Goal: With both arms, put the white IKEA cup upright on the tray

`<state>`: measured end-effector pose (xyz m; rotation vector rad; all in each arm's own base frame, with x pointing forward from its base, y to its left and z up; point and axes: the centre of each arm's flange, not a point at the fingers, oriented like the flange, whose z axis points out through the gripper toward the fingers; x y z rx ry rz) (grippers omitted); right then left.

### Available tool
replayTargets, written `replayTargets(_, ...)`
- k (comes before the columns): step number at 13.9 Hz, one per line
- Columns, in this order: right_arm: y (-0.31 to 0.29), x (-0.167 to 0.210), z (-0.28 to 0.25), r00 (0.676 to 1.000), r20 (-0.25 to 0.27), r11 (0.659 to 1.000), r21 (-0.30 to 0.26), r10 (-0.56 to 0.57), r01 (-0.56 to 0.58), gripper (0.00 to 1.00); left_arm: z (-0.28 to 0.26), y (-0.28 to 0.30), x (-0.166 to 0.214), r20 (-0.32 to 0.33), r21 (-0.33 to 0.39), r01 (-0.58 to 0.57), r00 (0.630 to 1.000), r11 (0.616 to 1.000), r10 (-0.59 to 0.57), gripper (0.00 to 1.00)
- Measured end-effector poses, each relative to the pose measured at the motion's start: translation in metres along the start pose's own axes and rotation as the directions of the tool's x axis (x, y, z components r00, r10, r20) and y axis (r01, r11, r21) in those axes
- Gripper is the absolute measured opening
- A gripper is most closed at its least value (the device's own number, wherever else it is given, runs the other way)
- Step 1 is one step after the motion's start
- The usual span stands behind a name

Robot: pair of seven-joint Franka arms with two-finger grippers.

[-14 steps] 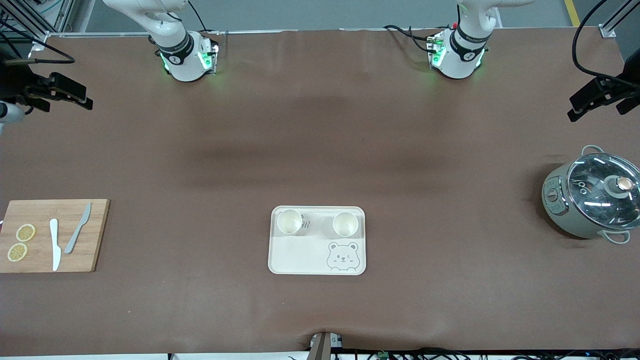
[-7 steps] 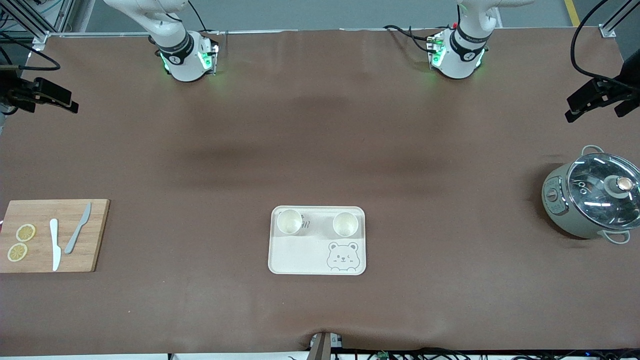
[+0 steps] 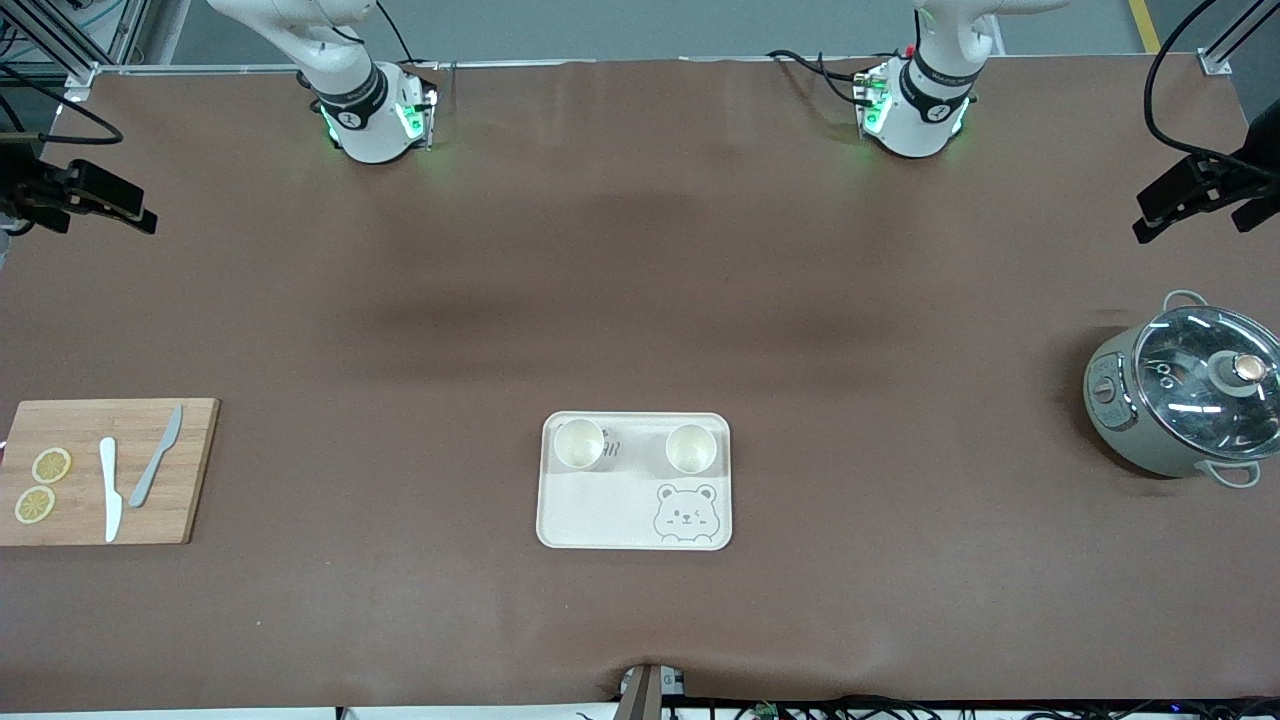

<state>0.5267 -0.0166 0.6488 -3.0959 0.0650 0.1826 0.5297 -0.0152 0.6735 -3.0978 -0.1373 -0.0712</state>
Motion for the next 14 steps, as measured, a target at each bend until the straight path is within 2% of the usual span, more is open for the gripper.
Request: replayTargets(14, -0.006, 0.0023, 0.0032, 1.0, 0.004, 1.0, -0.003, -0.01, 0.01, 1.0, -0.0032, 0.0012, -0.0032, 0.015, -0.002, -0.004, 1.0, 1.0, 0.004, 1.0)
